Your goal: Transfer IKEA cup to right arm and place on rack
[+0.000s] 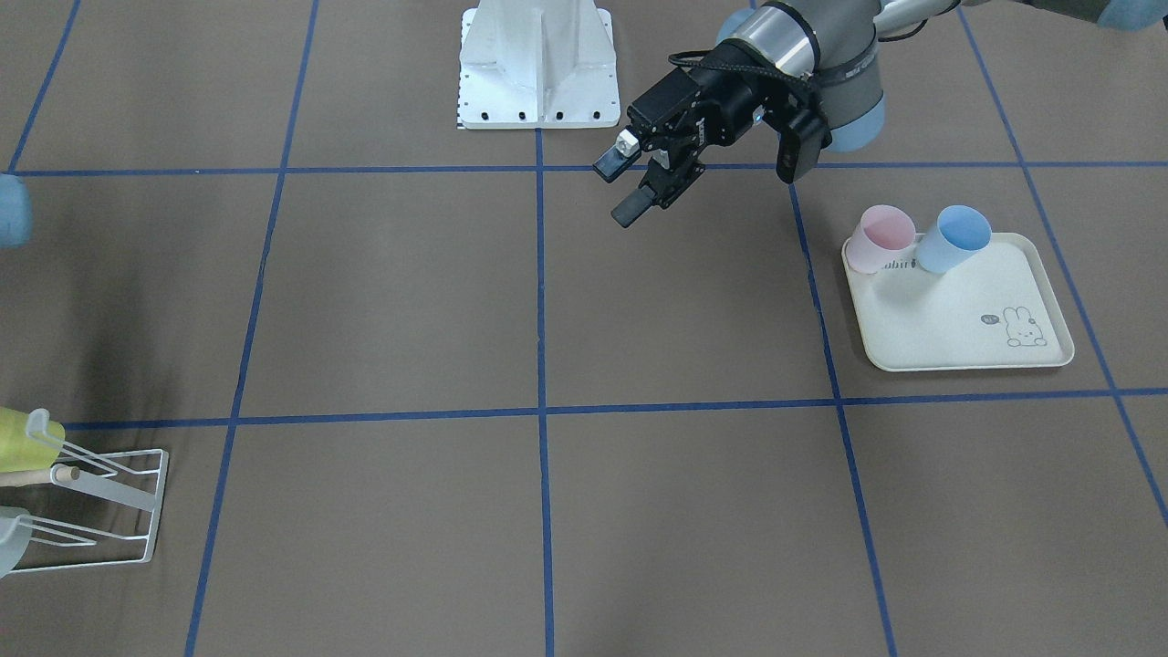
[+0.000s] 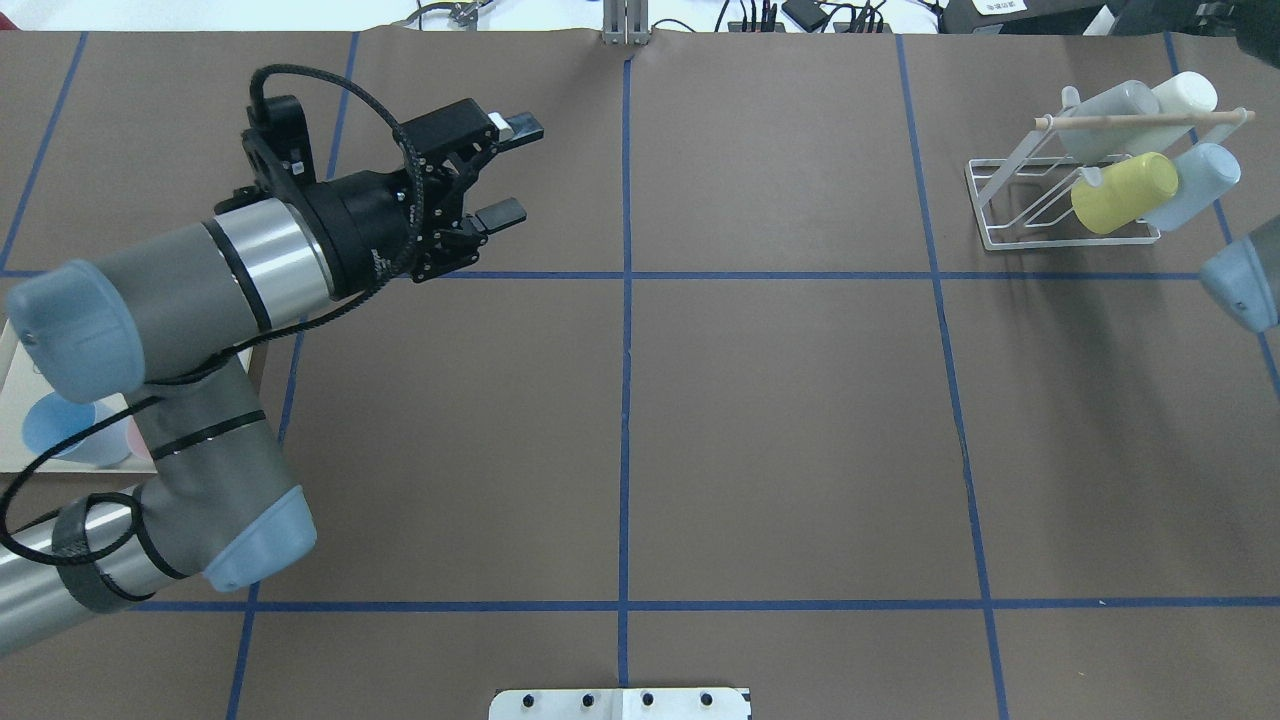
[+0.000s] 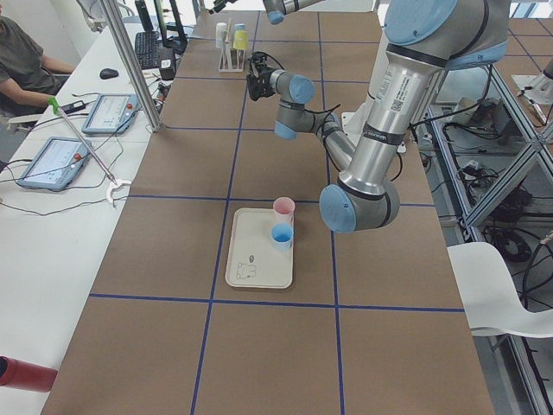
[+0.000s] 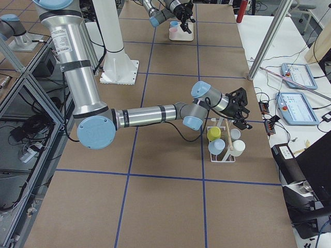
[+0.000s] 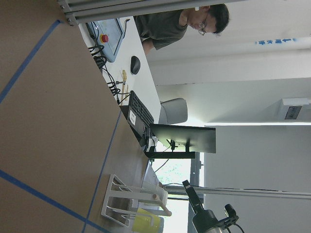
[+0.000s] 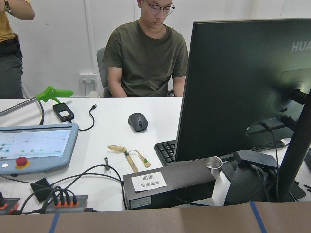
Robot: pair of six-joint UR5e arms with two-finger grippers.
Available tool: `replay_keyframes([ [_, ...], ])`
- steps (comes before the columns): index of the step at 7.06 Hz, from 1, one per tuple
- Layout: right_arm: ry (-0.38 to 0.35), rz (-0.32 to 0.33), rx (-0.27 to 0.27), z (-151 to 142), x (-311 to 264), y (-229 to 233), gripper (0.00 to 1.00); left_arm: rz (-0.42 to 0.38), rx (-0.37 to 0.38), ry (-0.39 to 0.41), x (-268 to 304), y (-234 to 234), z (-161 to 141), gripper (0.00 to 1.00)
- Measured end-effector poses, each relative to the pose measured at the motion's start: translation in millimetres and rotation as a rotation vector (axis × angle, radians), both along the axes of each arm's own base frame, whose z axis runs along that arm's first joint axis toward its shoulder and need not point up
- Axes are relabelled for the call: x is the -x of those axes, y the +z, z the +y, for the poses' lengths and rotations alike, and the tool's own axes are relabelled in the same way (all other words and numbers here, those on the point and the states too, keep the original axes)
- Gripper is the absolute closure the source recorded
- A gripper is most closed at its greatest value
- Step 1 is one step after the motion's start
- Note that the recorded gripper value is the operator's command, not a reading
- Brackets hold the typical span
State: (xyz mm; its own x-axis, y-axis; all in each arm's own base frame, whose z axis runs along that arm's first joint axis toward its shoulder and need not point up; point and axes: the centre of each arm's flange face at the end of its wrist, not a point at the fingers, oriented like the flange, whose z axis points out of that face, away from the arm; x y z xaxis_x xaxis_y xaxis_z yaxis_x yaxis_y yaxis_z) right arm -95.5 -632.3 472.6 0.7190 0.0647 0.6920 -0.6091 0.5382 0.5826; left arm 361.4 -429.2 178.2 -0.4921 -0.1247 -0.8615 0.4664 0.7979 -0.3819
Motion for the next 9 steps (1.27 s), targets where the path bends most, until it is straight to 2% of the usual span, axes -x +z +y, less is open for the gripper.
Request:
replay_keyframes([
  [1, -0.044, -0.028, 0.017, 12, -11, -22, 0.00, -0.048, -0.024, 0.009, 28, 8, -6, 0.00],
  [3, -0.139, -0.075, 0.057, 46, -20, -86, 0.00, -0.206, -0.111, 0.011, 87, 47, -18, 0.00],
  [4, -0.208, -0.114, 0.067, 63, -18, -112, 0.00, -0.293, -0.149, 0.023, 119, 72, -24, 0.00],
  [5, -0.267, -0.166, 0.074, 76, -14, -129, 0.00, -0.384, -0.185, 0.042, 155, 101, -30, 0.00],
  [7, -0.357, -0.311, 0.112, 88, -2, -157, 0.00, -0.555, -0.242, 0.078, 224, 164, -30, 0.00],
  [9, -0.401, -0.443, 0.165, 91, 9, -182, 0.00, -0.710, -0.271, 0.140, 280, 222, -27, 0.00],
])
